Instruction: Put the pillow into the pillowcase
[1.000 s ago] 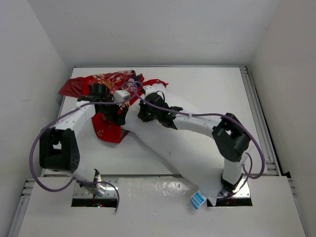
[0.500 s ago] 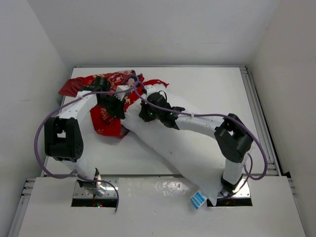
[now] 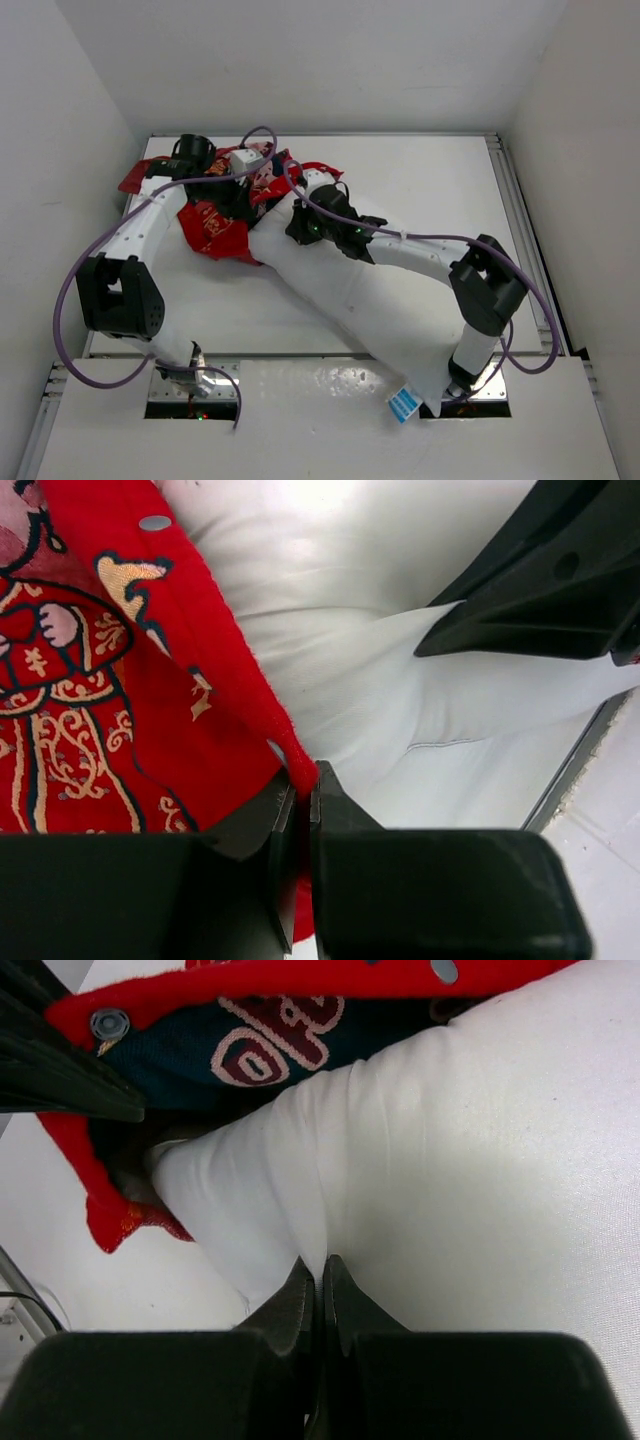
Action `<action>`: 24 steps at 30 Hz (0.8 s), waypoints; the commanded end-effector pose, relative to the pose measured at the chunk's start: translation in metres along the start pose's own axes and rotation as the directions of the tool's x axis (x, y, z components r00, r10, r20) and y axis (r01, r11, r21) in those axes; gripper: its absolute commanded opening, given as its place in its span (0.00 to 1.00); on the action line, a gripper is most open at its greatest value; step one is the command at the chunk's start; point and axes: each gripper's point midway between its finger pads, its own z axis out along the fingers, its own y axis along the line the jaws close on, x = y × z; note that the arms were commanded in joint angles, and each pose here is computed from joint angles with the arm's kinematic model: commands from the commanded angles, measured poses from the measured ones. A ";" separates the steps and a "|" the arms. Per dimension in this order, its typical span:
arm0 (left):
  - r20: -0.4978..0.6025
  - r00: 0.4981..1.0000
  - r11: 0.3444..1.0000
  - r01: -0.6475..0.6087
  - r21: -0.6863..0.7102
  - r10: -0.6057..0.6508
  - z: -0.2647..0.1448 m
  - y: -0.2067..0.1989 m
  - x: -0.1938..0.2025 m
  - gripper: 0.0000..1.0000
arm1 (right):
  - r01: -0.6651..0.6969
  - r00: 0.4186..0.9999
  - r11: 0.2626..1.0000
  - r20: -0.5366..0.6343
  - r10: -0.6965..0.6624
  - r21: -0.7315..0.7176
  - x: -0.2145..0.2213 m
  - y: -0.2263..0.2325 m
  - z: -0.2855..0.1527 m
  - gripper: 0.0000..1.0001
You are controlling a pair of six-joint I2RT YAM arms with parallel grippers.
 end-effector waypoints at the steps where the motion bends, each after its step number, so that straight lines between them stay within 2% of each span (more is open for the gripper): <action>1: 0.052 0.998 0.999 -0.048 0.016 0.047 -0.006 -0.006 -0.019 0.00 | -0.036 0.999 0.999 -0.037 0.035 -0.035 0.007 0.006 -0.008 0.00; 5: 0.152 0.984 0.993 -0.100 0.057 0.090 -0.008 -0.025 -0.051 0.00 | -0.099 0.995 0.982 -0.007 0.099 -0.162 -0.010 0.039 -0.008 0.00; 9: 0.263 0.951 0.962 -0.213 0.169 0.164 -0.017 -0.070 -0.076 0.00 | -0.032 0.992 0.963 0.109 0.063 -0.269 -0.047 0.084 -0.021 0.00; 12: 0.253 0.951 0.957 -0.227 0.181 0.178 -0.010 -0.082 -0.064 0.05 | -0.043 0.996 0.947 0.061 0.065 -0.320 -0.038 0.092 -0.020 0.03; 13: 0.242 0.953 0.960 -0.226 0.167 0.183 -0.004 -0.077 -0.057 0.06 | -0.060 0.998 0.950 0.017 0.068 -0.307 -0.028 0.084 -0.014 0.12; 14: 0.182 0.970 0.971 -0.187 0.149 0.159 0.007 -0.070 -0.037 0.07 | -0.103 0.995 0.962 -0.039 0.096 -0.254 -0.023 0.060 -0.012 0.30; 15: 0.154 0.977 0.976 -0.171 0.135 0.149 0.011 -0.065 -0.029 0.07 | -0.138 0.990 0.964 -0.070 0.125 -0.227 -0.019 0.046 -0.012 0.44; 16: 0.124 0.983 0.980 -0.149 0.129 0.133 0.015 -0.062 -0.019 0.07 | -0.187 0.982 0.959 -0.076 0.175 -0.214 -0.025 0.035 -0.019 0.58; 17: 0.078 0.990 0.986 -0.122 0.112 0.114 0.020 -0.057 -0.006 0.08 | -0.225 0.972 0.957 -0.104 0.209 -0.184 -0.013 0.016 -0.023 0.66; 18: 0.053 0.994 0.988 -0.103 0.115 0.098 0.024 -0.055 0.001 0.09 | -0.261 0.965 0.951 -0.080 0.251 -0.165 -0.021 -0.008 -0.031 0.78; 21: 0.005 0.996 0.988 -0.087 0.124 0.087 0.031 -0.054 0.016 0.13 | -0.277 0.961 0.953 -0.005 0.278 -0.124 -0.039 -0.045 -0.060 0.92; 22: -0.006 0.995 0.988 -0.094 0.119 0.095 0.032 -0.053 0.017 0.17 | -0.239 0.970 0.963 0.024 0.244 -0.121 -0.050 -0.050 -0.069 0.93; 24: -0.032 0.994 0.986 -0.100 0.136 0.106 0.035 -0.058 0.020 0.22 | -0.213 0.977 0.974 0.010 0.214 -0.075 -0.053 -0.071 -0.077 0.95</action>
